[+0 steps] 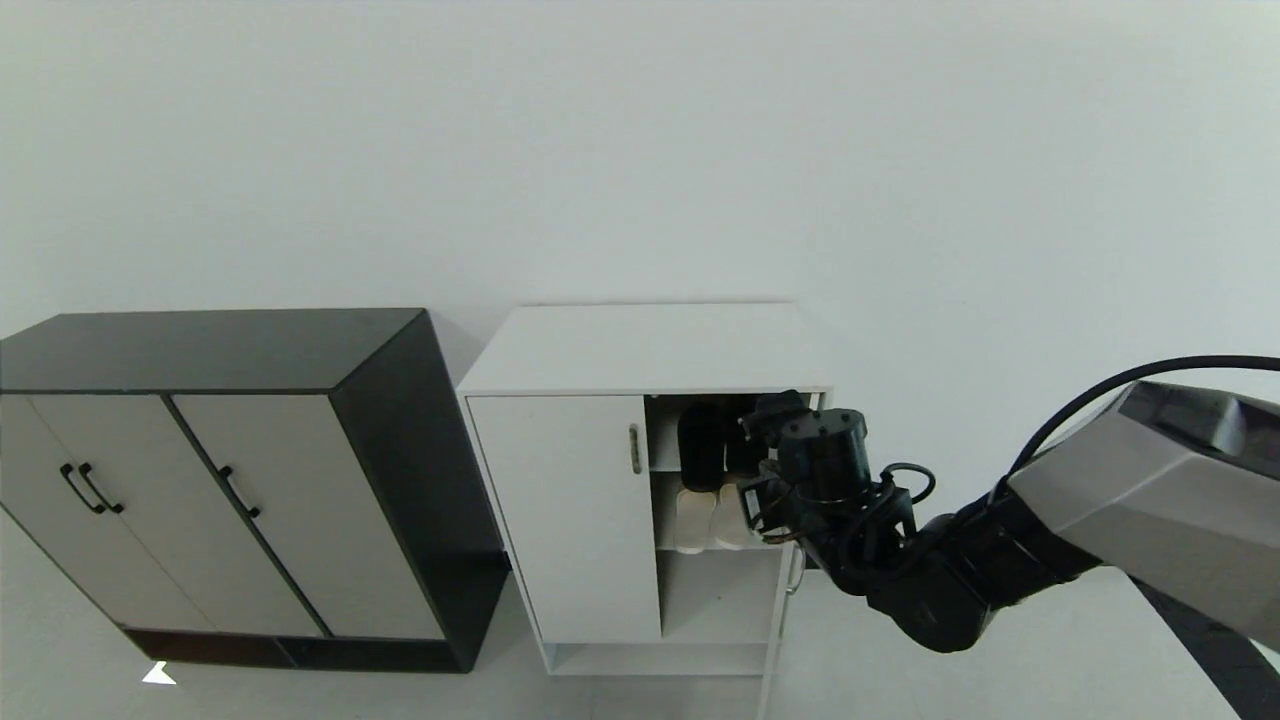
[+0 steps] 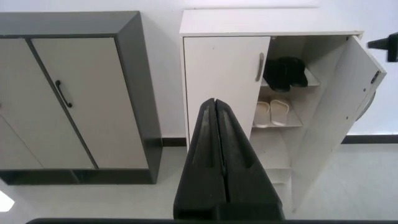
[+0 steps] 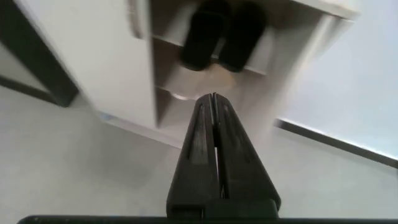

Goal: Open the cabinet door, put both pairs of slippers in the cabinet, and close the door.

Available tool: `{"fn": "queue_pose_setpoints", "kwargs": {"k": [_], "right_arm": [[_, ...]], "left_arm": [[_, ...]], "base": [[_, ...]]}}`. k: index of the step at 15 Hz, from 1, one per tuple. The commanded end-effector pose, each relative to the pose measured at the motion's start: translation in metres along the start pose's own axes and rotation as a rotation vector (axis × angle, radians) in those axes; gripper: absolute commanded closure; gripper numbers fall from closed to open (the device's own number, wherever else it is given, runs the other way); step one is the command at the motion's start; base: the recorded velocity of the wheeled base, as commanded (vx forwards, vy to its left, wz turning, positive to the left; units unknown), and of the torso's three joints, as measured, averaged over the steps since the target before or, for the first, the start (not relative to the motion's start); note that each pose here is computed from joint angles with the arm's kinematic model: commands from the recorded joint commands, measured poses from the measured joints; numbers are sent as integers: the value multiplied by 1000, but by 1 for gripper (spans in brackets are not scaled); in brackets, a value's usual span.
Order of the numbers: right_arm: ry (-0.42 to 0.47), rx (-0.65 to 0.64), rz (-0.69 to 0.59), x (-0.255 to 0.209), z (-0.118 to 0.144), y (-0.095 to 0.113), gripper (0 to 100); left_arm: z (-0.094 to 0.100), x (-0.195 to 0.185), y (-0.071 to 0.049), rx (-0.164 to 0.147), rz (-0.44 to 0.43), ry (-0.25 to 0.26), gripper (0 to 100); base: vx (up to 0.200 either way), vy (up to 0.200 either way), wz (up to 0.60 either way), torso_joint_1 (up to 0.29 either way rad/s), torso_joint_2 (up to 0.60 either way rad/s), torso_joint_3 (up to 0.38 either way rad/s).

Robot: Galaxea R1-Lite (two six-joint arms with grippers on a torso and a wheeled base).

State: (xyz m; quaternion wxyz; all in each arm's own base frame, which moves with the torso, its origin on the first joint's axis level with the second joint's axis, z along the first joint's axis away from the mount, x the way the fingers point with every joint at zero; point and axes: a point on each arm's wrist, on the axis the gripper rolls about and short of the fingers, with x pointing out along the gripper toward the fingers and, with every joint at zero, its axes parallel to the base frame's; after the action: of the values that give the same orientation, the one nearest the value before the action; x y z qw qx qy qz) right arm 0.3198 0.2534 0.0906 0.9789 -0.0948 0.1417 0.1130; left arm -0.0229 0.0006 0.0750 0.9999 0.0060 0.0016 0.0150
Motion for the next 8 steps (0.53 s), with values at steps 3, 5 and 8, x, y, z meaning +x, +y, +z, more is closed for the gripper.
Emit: {"fn": "queue_pose_setpoints", "kwargs": {"k": [3,5,8], "right_arm": [[49,-8,-91,-21,-3,-54,100],[93,-21,-101,-25,-16,-60,100],[182,-69,-112,-32,-41,-67,100]], "left_arm": [[0,0,0,2,1,2,100],[0,0,0,2,1,2,100],[0,0,0,2,-1,2,100]], "base": [[200,0,0,-2,1,4],[200,0,0,-10,-2,2],[200,0,0,12,2,2]]}}
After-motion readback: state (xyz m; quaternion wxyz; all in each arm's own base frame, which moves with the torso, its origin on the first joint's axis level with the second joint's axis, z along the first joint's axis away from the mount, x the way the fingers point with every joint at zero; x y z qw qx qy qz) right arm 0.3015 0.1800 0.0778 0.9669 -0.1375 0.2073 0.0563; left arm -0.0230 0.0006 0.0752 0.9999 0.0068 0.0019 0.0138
